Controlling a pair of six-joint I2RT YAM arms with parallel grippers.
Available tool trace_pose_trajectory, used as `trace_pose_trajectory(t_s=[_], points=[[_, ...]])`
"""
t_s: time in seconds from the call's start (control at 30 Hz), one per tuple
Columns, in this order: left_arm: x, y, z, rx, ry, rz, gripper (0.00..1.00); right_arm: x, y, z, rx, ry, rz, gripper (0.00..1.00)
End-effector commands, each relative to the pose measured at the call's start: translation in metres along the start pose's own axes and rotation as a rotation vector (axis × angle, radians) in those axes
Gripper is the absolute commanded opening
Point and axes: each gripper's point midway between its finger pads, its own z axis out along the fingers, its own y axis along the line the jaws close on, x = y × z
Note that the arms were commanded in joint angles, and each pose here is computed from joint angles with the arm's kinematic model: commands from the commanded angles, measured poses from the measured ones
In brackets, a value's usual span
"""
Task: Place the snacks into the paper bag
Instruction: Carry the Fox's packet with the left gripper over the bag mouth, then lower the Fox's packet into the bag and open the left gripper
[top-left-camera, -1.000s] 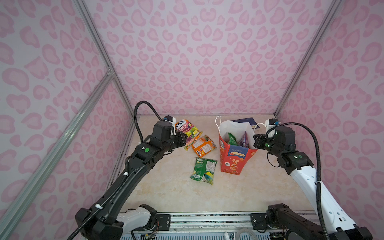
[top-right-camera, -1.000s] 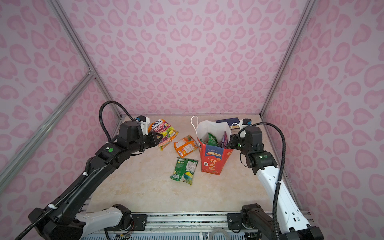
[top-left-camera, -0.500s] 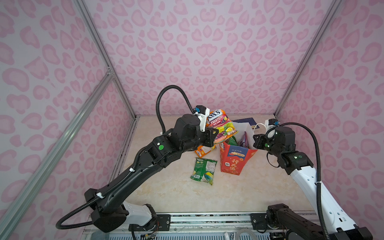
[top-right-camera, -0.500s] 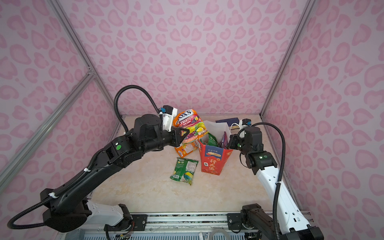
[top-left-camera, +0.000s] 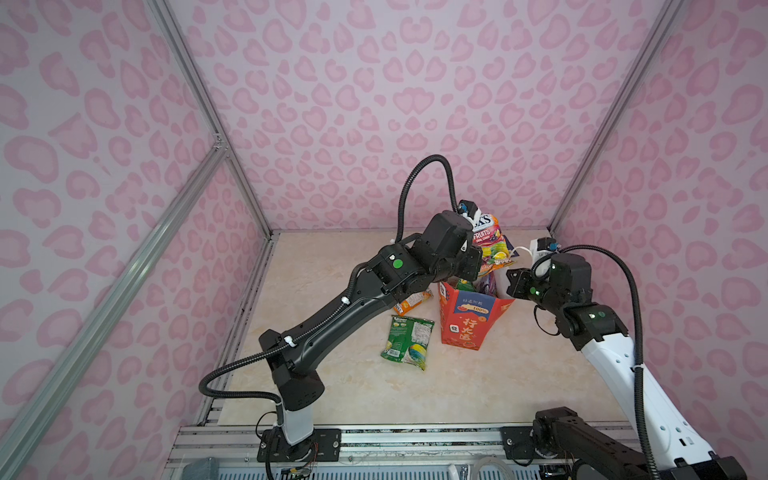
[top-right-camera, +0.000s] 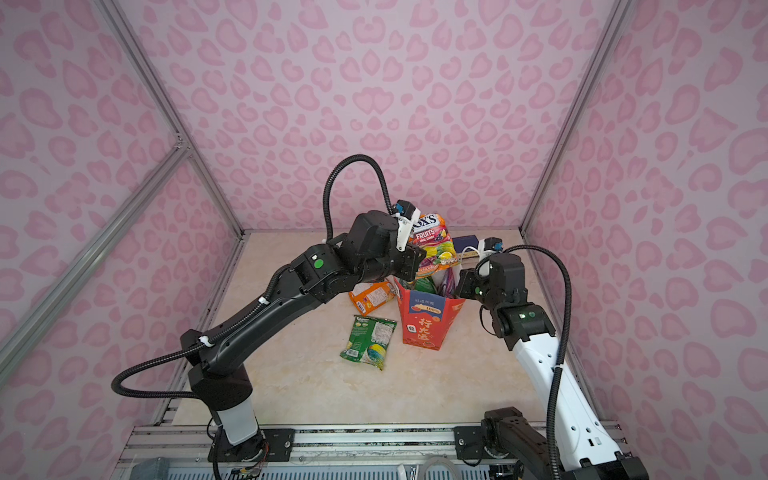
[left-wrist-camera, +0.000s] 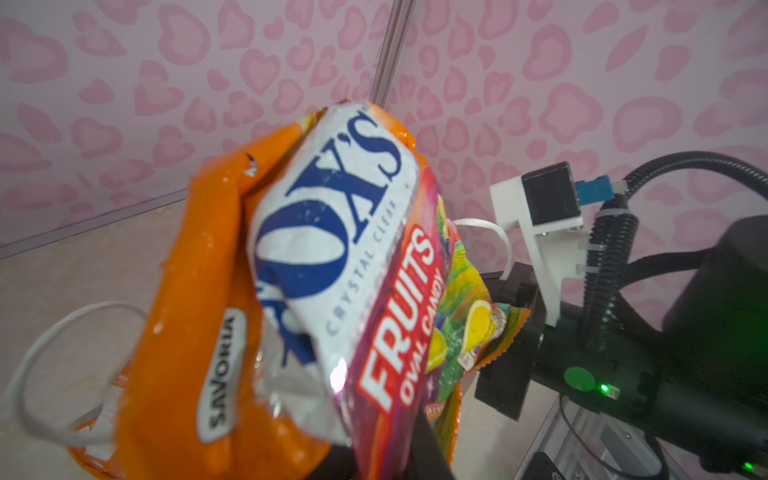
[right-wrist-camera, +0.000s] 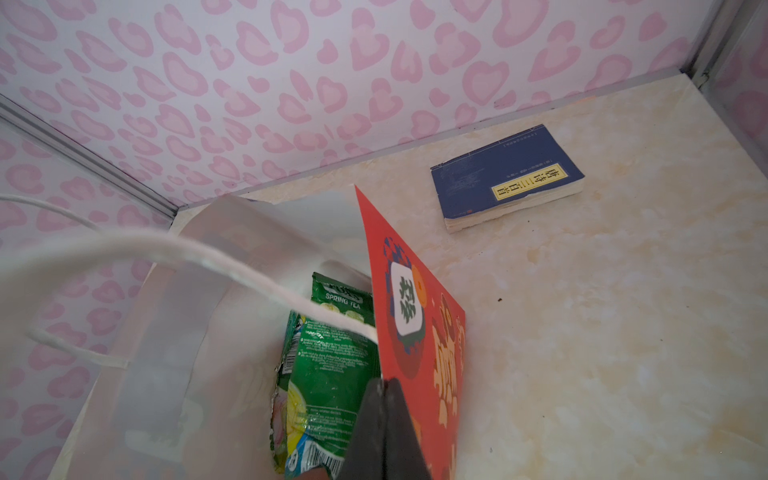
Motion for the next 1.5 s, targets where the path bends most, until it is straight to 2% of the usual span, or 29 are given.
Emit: trace_pose_trajectory(t_s=[0.0,0.27,0.43,0.57,0.77,1.03,1.47], points=[[0.002,0.006,0.013,-0.047,0.022,0.114,0.07,-0.006,0.005,-0.001,-0.021,-0.025,-0.01,0.0],[0.021,0.009,0.052,-0.029,0.093,0.278,0.08,-0.005,0.005,0.0,-0.02,-0.023,-0.014,0.0],[0.03,0.027,0.073,-0.035,0.13,0.314,0.08,-0.005,0.006,-0.001,-0.022,-0.023,-0.015,0.0],[0.041,0.029,0.084,0.022,0.17,0.341,0.08,-0.006,0.007,-0.002,-0.025,-0.026,-0.018,0.0],[0.058,0.031,0.09,0.058,0.23,0.441,0.08,-0.005,0.008,-0.001,-0.029,-0.021,-0.017,0.0],[0.09,0.036,0.094,0.114,0.327,0.492,0.08,-0.005,0.008,-0.001,-0.029,-0.022,-0.02,0.0],[0.127,0.046,0.09,0.154,0.442,0.462,0.1,-0.005,0.006,-0.002,-0.021,-0.025,-0.022,0.0]])
